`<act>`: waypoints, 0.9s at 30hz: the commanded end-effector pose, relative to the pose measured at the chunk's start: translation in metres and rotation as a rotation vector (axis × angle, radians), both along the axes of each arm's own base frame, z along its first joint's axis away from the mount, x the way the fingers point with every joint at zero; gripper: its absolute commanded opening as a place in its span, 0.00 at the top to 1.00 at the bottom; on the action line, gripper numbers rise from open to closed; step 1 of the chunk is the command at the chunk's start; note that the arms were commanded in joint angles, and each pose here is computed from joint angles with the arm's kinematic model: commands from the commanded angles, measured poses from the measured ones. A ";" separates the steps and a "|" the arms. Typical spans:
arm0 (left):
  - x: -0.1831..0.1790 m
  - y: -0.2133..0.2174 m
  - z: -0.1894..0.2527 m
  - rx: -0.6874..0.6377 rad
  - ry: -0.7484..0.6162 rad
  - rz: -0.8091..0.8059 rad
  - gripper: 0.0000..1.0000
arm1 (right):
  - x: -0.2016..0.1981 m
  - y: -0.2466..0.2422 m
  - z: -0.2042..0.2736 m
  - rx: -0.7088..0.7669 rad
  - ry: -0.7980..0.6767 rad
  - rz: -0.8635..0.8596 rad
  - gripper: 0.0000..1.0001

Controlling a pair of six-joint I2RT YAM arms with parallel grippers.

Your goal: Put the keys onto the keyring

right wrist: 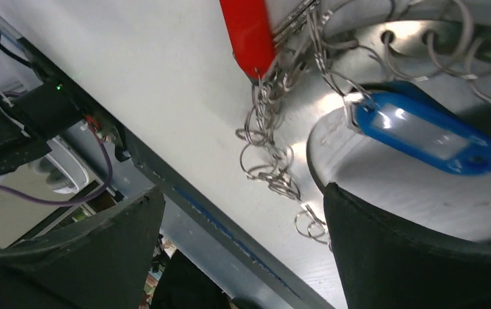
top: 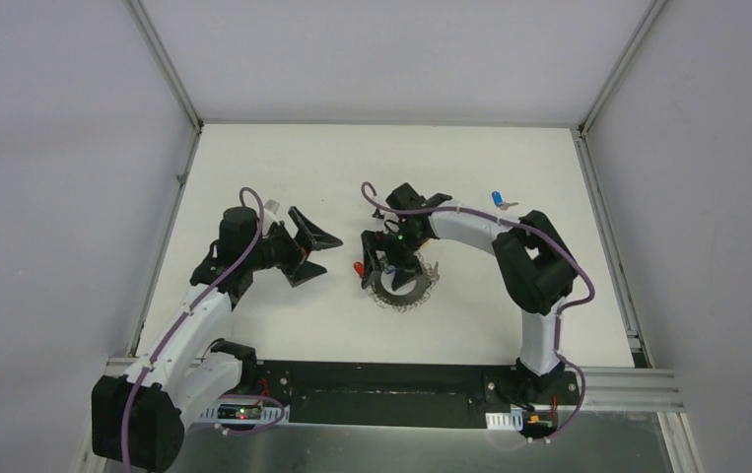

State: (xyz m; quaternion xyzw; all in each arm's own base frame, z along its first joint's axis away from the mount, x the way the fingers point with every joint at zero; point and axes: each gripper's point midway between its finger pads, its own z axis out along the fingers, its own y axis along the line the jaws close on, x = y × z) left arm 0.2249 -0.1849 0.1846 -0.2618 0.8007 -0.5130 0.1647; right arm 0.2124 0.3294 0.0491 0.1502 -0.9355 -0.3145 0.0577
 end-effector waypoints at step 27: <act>-0.029 -0.062 -0.103 0.199 0.218 -0.211 0.19 | 0.082 -0.083 -0.001 -0.068 -0.029 -0.176 0.08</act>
